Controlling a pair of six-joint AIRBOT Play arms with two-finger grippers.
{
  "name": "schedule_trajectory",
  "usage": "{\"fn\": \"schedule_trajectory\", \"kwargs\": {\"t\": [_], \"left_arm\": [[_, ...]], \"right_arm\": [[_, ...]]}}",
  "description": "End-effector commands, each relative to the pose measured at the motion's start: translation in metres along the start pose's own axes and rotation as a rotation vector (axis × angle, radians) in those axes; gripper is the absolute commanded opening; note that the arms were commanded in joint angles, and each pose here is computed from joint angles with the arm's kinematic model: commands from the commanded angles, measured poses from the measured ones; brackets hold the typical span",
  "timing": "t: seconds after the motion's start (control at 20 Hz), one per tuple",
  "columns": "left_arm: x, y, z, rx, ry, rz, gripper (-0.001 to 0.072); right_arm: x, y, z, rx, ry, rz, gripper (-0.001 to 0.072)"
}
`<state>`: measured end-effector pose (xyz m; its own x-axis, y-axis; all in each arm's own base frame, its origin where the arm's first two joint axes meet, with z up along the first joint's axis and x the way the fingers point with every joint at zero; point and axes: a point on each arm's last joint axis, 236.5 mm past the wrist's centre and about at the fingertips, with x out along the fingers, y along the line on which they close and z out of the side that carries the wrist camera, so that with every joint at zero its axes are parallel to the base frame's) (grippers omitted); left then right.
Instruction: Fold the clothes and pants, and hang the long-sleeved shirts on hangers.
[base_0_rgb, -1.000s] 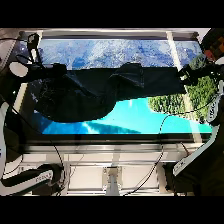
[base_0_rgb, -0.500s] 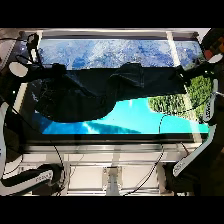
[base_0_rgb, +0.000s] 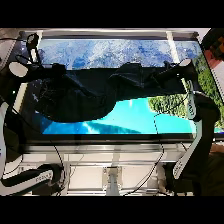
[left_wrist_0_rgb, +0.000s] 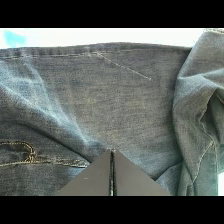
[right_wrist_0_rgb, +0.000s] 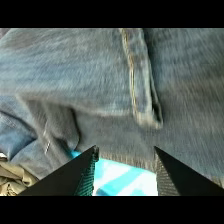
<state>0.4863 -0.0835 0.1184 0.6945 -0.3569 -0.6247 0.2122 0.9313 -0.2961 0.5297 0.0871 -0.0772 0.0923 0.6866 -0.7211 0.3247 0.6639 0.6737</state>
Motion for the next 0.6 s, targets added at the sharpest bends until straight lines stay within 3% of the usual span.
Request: {"fn": "schedule_trajectory", "kwargs": {"t": [0.0,0.15,0.25,0.45,0.5,0.55], "left_arm": [[0.0,0.001,0.0,0.0,-0.001,0.001,0.0031],[0.0,0.003,0.0,0.018,0.001,0.01,0.003],[-0.002,0.024,-0.006,0.091,0.031,0.094,0.0031],[-0.022,0.093,-0.021,-0.041,0.089,0.274,0.003],[-0.03,0.108,-0.026,-0.071,0.105,0.296,0.003],[-0.038,0.124,-0.034,-0.104,0.129,0.317,0.003]], "right_arm": [[0.026,-0.005,0.016,0.013,-0.049,-0.007,0.041],[0.032,-0.006,0.02,0.012,-0.063,-0.011,0.0409],[0.04,-0.006,0.017,0.008,-0.049,-0.018,0.0409],[0.048,-0.004,0.013,-0.005,-0.036,-0.027,0.0406],[0.048,-0.005,0.013,-0.005,-0.036,-0.027,0.0356],[0.048,-0.004,0.012,-0.019,-0.031,-0.026,0.0225]]}}
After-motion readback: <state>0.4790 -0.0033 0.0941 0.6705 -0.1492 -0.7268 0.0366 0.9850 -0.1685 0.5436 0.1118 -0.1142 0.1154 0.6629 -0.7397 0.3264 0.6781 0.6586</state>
